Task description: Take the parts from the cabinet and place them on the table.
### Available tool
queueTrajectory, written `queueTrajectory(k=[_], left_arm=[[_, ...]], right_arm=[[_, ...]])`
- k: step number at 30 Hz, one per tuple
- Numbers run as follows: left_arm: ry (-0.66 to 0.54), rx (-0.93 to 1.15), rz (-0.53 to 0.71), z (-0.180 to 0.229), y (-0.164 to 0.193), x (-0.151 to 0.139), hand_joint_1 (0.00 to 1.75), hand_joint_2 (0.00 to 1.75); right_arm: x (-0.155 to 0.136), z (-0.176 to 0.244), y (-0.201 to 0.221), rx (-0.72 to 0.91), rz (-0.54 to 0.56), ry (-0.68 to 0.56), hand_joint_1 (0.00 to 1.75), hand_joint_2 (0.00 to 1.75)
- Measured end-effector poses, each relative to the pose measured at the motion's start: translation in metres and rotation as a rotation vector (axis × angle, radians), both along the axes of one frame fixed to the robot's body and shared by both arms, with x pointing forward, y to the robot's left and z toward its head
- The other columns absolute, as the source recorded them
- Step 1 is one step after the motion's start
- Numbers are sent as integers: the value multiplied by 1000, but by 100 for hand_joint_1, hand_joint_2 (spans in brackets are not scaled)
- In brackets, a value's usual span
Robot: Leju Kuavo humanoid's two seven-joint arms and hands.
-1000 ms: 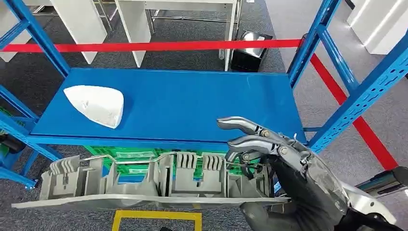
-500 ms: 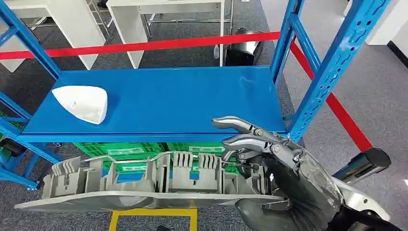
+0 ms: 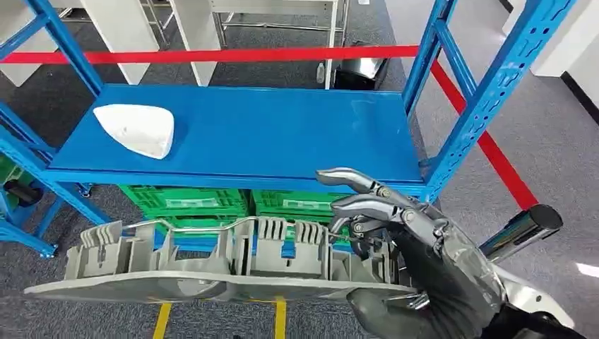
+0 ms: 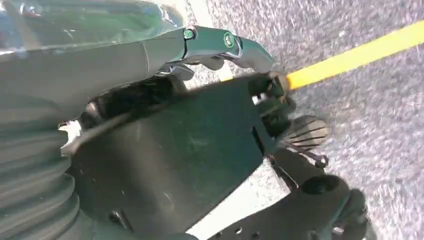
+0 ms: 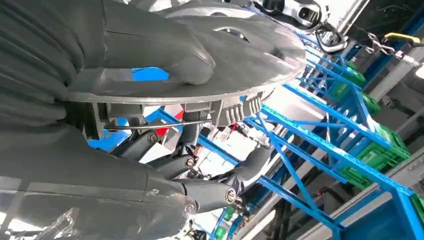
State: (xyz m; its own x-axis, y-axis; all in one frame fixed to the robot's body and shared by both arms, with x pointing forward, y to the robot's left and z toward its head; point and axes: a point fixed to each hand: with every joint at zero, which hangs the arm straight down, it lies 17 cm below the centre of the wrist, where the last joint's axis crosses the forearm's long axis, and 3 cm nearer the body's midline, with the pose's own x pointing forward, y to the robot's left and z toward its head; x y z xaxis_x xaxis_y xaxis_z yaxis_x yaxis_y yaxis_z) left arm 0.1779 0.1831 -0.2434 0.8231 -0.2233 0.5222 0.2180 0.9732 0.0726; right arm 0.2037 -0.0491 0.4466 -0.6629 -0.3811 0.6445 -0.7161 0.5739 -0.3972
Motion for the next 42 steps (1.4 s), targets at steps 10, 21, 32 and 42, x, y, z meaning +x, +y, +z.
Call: queueTrajectory(k=[10,21,32,42], left_arm=[[-16,4,4,3,1,10,0,175],[-2,9,4,1,2,7,0,175],[9,11,2,-1,2,1,0,175],[-5,14,6,2,4,11,0,175]], right_arm=[[0,0,0,0,-6,1,175,175],[0,0,0,2,-8,2,175,175],[1,-1,-2,14,-15,4,175,175],[0,-1,-2,19,-15,1,175,175]])
